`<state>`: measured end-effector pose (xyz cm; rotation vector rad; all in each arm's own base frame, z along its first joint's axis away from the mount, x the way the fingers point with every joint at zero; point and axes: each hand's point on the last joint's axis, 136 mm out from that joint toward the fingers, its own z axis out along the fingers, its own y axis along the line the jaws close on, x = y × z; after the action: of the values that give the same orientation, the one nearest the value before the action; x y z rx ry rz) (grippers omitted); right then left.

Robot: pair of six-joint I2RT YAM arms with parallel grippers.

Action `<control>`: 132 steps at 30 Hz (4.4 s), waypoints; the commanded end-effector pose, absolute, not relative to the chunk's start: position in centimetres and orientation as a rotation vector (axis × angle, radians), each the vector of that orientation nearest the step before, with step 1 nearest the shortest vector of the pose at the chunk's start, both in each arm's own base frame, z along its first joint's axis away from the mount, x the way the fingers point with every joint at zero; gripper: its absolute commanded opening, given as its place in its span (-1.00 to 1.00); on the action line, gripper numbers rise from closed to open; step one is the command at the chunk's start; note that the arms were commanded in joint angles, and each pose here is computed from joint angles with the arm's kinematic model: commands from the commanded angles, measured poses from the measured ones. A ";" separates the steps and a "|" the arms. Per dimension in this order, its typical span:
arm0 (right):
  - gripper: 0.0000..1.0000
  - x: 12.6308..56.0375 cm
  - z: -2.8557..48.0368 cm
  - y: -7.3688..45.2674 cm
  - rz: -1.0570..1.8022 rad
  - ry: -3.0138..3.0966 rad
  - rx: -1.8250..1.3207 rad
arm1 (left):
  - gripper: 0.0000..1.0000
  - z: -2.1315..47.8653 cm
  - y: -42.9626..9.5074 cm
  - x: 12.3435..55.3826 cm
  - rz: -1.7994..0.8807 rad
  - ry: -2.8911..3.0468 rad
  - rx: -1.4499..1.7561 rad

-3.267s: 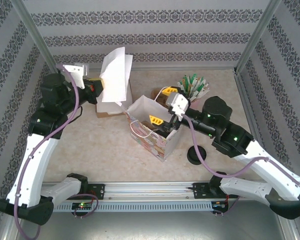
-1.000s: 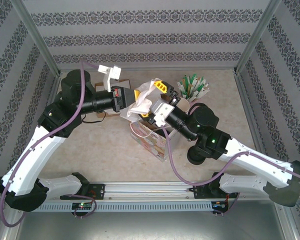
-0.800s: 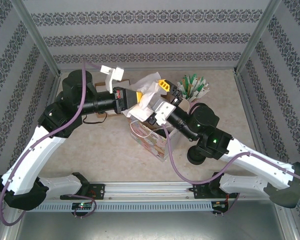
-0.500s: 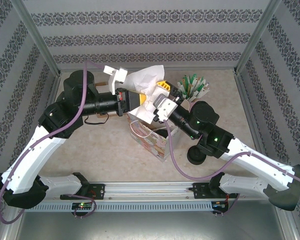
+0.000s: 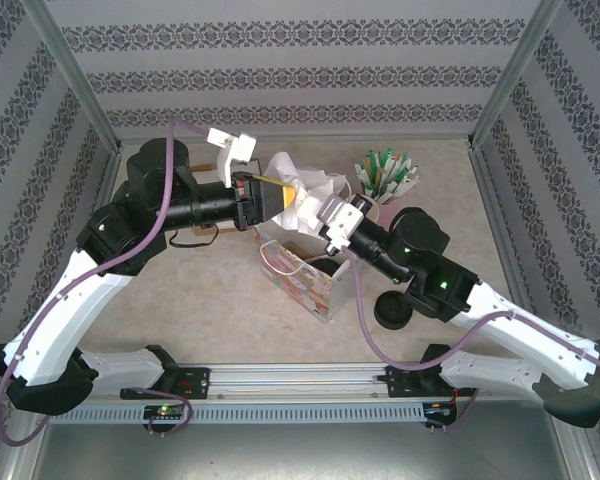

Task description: Pack the takeout coffee

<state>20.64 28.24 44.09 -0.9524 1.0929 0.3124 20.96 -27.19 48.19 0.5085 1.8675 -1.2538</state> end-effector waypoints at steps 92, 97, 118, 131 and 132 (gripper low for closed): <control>-0.11 26.8 23.8 28.8 0.355 2.349 -0.815 | 0.35 35.9 -19.1 26.7 -0.564 2.101 0.129; 0.27 26.8 27.0 29.4 0.436 2.285 -0.774 | 0.34 35.6 -19.0 26.6 -0.559 2.112 0.131; 0.34 24.7 40.8 20.8 0.421 1.804 -0.457 | 0.46 38.2 -13.8 26.3 -0.319 1.947 0.099; 0.96 28.0 35.7 5.1 0.036 1.611 0.065 | 1.00 29.9 -0.2 29.0 0.114 1.808 -0.426; 0.96 28.6 34.4 4.2 0.021 1.626 0.098 | 1.00 28.7 0.6 29.2 0.132 1.823 -0.460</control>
<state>27.40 6.15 35.06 -0.0155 1.6758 0.0319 28.44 -1.45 28.68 -0.3117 1.9062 0.1404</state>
